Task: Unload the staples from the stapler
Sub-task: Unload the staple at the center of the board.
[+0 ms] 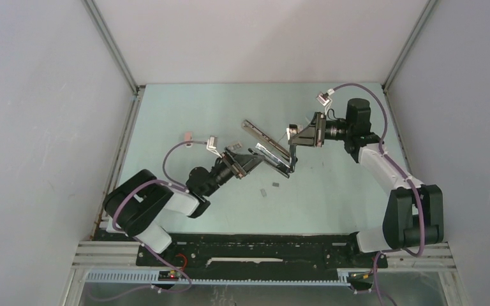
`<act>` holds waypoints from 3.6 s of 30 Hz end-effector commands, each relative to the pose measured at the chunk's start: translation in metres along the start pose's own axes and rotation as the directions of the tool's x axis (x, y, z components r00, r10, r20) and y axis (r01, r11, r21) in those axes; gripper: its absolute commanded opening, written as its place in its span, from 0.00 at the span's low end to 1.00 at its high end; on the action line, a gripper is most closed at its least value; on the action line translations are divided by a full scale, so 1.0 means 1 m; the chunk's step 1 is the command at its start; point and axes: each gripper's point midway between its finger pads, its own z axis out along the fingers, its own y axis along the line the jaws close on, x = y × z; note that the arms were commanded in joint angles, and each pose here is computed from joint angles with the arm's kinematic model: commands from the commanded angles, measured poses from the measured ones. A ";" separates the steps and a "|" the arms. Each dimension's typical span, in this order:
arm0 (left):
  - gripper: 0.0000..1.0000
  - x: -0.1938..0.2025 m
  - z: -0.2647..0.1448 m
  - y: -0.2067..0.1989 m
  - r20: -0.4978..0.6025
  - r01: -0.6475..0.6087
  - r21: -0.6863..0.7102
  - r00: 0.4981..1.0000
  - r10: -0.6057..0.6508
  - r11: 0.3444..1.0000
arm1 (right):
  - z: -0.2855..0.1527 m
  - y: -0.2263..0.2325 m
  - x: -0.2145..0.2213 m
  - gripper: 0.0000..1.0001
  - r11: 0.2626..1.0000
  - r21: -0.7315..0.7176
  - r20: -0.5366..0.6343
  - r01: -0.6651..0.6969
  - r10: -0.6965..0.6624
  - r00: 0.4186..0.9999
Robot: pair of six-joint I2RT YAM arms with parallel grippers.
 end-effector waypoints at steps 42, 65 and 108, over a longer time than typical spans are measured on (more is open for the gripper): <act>0.00 -0.027 -0.030 0.098 0.557 0.740 -0.205 0.627 -0.545 0.641 | -0.014 -0.090 0.140 0.00 0.745 0.200 0.160 -0.637 0.617 0.771; 0.11 -0.013 -0.068 0.155 0.756 0.828 -0.475 0.557 -0.344 0.298 | 0.006 -0.118 0.197 0.00 0.524 0.411 0.171 -0.746 0.759 0.628; 0.08 0.014 -0.089 0.189 0.771 0.826 -0.524 0.563 -0.297 0.207 | 0.010 -0.049 0.100 0.51 0.969 0.067 0.000 -0.240 0.240 0.971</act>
